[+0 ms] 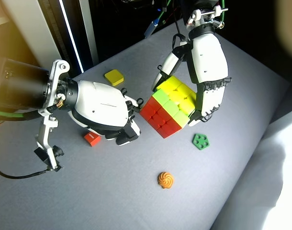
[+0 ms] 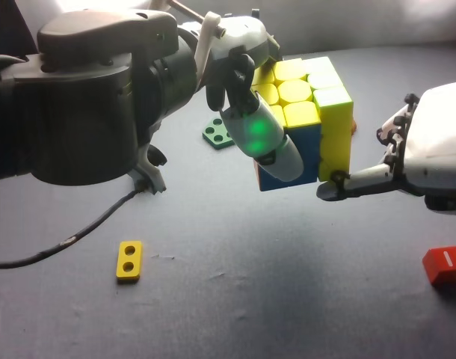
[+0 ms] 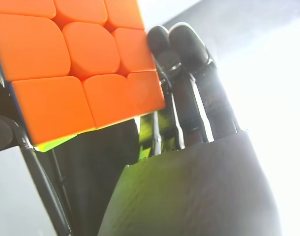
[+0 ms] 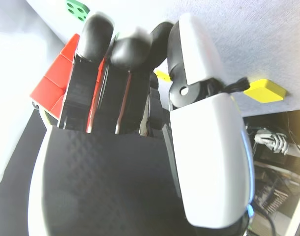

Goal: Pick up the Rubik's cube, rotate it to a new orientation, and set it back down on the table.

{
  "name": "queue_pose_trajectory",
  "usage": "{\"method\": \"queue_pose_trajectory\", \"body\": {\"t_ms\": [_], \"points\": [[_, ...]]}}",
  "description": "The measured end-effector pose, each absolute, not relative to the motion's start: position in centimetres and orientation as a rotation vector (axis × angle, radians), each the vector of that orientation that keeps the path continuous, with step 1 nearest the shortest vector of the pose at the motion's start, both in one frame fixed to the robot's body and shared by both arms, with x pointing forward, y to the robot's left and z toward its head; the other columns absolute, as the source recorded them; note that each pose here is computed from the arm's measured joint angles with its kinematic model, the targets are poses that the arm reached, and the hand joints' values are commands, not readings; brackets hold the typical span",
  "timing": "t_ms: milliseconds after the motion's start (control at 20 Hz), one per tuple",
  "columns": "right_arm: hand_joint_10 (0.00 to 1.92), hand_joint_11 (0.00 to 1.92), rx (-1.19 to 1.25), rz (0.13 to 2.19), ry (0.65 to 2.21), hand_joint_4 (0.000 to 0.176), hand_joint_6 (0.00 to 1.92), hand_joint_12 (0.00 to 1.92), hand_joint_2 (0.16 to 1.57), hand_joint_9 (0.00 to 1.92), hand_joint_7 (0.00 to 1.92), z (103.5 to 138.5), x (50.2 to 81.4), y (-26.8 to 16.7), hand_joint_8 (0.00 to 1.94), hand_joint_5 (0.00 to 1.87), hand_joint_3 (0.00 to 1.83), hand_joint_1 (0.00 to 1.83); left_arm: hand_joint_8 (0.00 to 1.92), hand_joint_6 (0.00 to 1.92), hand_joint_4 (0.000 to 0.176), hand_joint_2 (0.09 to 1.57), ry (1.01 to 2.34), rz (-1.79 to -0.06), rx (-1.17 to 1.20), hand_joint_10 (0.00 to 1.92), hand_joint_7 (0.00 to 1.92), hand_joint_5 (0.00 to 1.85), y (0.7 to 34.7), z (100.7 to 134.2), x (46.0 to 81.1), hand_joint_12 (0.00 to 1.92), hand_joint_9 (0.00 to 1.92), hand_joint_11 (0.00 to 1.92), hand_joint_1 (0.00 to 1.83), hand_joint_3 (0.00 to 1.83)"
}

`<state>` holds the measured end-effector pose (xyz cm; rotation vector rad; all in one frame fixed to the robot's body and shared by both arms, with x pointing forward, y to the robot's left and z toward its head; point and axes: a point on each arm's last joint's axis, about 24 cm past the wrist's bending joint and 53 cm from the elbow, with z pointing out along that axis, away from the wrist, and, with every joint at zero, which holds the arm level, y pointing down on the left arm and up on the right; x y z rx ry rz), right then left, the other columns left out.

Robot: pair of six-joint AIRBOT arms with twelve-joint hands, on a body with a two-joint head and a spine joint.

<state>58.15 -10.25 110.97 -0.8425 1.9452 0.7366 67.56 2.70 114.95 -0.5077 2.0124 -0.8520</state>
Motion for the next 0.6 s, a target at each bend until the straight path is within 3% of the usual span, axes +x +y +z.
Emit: {"method": "queue_pose_trajectory", "body": {"t_ms": [50,150,250,300,350,450,550,600], "points": [[1.84,0.69,-0.904,0.742,1.922,0.09,0.0,1.83,1.13,0.98,0.9,111.3,57.0,-9.8,1.2,0.15,0.0,1.36,1.29,0.91,0.0,1.17,2.015,-0.858,-0.508,1.47,0.87,0.93,2.6,115.0,67.5,1.63,0.71,0.47,1.36,0.0],[1.82,0.69,-0.958,0.791,1.877,0.083,0.01,1.82,1.12,0.99,0.94,112.6,55.1,-8.9,1.16,0.18,0.0,1.36,1.28,0.67,0.0,1.12,2.014,-0.858,-0.507,1.32,0.94,1.07,2.6,115.0,67.5,1.64,0.74,0.49,1.26,0.0],[1.84,0.73,-0.977,0.838,1.825,0.086,0.0,1.88,1.12,1.0,0.93,114.4,54.2,-7.8,1.16,0.17,0.0,1.36,1.31,0.86,0.0,1.17,2.012,-0.863,-0.509,1.47,0.87,0.94,2.6,115.2,67.6,1.61,0.71,0.49,1.36,0.0],[1.78,0.71,-0.963,0.861,1.804,0.085,0.0,1.81,1.12,0.99,0.94,115.3,54.2,-7.4,1.15,0.18,0.0,1.37,1.29,0.92,0.0,1.17,2.01,-0.87,-0.504,1.47,0.87,0.93,2.4,115.4,67.6,1.63,0.71,0.46,1.36,0.0],[1.81,0.71,-0.951,0.866,1.802,0.074,0.01,1.86,1.11,0.99,0.95,115.6,54.3,-7.4,1.14,0.2,0.0,1.37,1.33,0.94,0.0,1.18,2.009,-0.87,-0.504,1.5,0.85,0.91,2.4,115.4,67.6,1.66,0.7,0.46,1.35,0.0],[1.81,0.72,-0.916,0.845,1.798,0.079,0.0,1.84,1.11,1.0,0.95,116.3,55.0,-8.1,1.13,0.2,0.0,1.37,1.3,0.89,0.0,1.17,2.008,-0.861,-0.506,1.48,0.88,0.93,2.6,115.4,67.6,1.65,0.71,0.48,1.36,0.0],[1.78,0.71,-0.849,0.847,1.787,0.049,0.01,1.83,1.11,1.01,0.96,117.5,56.3,-8.7,1.12,0.22,0.0,1.37,1.26,0.91,0.0,1.16,2.008,-0.858,-0.507,1.46,0.89,0.93,2.7,115.4,67.7,1.65,0.72,0.48,1.36,0.0],[1.72,0.71,-0.794,0.856,1.783,0.041,0.0,1.82,1.08,1.02,1.03,118.4,57.1,-9.0,1.01,0.23,0.0,1.38,1.29,0.91,0.0,1.17,2.007,-0.855,-0.502,1.46,0.87,0.93,2.7,115.4,67.7,1.65,0.72,0.48,1.36,0.0]]}}
